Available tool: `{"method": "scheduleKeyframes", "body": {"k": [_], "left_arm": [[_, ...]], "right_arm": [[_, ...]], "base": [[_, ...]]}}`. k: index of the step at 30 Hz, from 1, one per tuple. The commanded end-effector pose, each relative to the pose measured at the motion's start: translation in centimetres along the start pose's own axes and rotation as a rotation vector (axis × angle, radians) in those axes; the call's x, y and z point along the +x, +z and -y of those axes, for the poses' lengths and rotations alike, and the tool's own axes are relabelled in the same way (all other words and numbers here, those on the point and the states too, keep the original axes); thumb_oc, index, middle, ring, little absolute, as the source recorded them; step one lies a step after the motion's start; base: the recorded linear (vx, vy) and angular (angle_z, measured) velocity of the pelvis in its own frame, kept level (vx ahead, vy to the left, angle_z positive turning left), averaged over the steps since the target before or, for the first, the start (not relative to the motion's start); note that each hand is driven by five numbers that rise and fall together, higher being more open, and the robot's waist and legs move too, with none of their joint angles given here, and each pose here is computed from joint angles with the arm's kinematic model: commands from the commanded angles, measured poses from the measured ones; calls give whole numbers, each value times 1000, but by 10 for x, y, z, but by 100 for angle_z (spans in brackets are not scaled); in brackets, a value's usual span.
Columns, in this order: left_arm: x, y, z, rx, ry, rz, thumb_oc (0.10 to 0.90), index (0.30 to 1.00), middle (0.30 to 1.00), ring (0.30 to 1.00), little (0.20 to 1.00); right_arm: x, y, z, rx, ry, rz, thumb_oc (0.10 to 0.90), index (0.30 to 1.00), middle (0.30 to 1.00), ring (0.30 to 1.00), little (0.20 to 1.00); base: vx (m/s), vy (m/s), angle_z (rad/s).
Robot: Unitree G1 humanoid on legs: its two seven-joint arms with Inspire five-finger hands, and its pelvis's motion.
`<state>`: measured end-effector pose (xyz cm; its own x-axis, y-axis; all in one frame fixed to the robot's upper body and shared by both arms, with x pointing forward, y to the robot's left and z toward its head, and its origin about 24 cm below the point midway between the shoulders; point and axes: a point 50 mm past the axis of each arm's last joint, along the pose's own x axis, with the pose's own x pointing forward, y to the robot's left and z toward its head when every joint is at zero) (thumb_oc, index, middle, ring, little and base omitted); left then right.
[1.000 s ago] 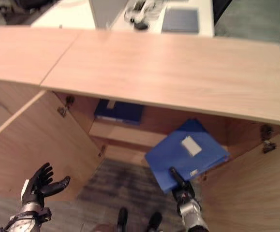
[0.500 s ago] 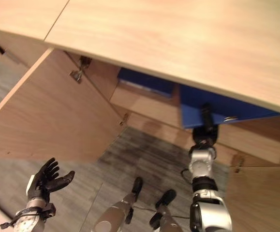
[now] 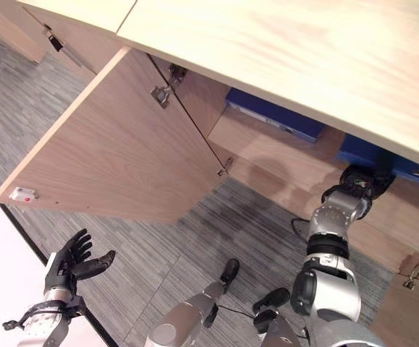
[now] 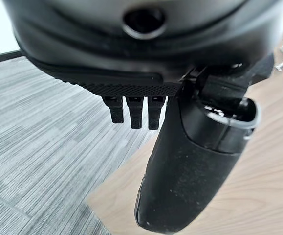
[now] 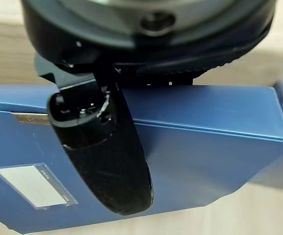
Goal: Put the empty folder in the office cabinet
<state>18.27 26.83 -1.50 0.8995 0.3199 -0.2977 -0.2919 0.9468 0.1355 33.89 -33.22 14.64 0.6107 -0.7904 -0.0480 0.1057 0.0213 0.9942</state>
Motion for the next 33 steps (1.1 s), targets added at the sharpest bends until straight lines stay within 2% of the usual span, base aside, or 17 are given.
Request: {"method": "scheduleKeyframes", "body": {"k": [1,10,11,12,14,16,20,26,29,30,33], "left_arm": [[8,24,-10,17,62,116,800,900,900,900,900],[9,36,-12,38,49,151,800,900,900,900,900],[9,38,-14,44,54,162,800,900,900,900,900],[9,38,-14,43,53,162,800,900,900,900,900],[9,41,-14,50,54,167,800,900,900,900,900],[9,42,-15,54,51,173,800,900,900,900,900],[10,46,-19,58,53,188,800,900,900,900,900],[7,53,-24,57,46,221,800,900,900,900,900],[7,58,-26,75,33,241,800,900,900,900,900],[7,58,-27,72,34,240,800,900,900,900,900],[6,60,-26,79,8,247,800,900,900,900,900]], "right_arm": [[8,45,-76,-30,285,182,400,300,300,300,300],[24,78,-106,-85,273,260,400,300,300,300,300],[26,86,-109,-96,267,278,750,825,825,825,825],[27,87,-110,-97,266,278,800,900,900,900,900],[30,92,-109,-92,229,287,800,900,900,900,900],[27,88,-114,-99,264,270,800,900,900,900,900],[34,78,-102,-293,248,186,800,900,900,900,900],[43,68,-82,-420,228,67,800,900,900,900,900],[51,65,-62,-689,147,-35,800,900,900,900,900],[51,64,-64,-694,150,-39,800,900,900,900,900],[50,49,-64,-884,195,-133,800,900,900,900,900]], "base": [[-2,6,3],[0,0,0],[-3,2,4],[-9,-1,4],[0,0,0],[0,0,0],[0,0,0],[-34,3,-7],[-27,-5,-3],[-25,1,-10],[-14,5,-17]]}}
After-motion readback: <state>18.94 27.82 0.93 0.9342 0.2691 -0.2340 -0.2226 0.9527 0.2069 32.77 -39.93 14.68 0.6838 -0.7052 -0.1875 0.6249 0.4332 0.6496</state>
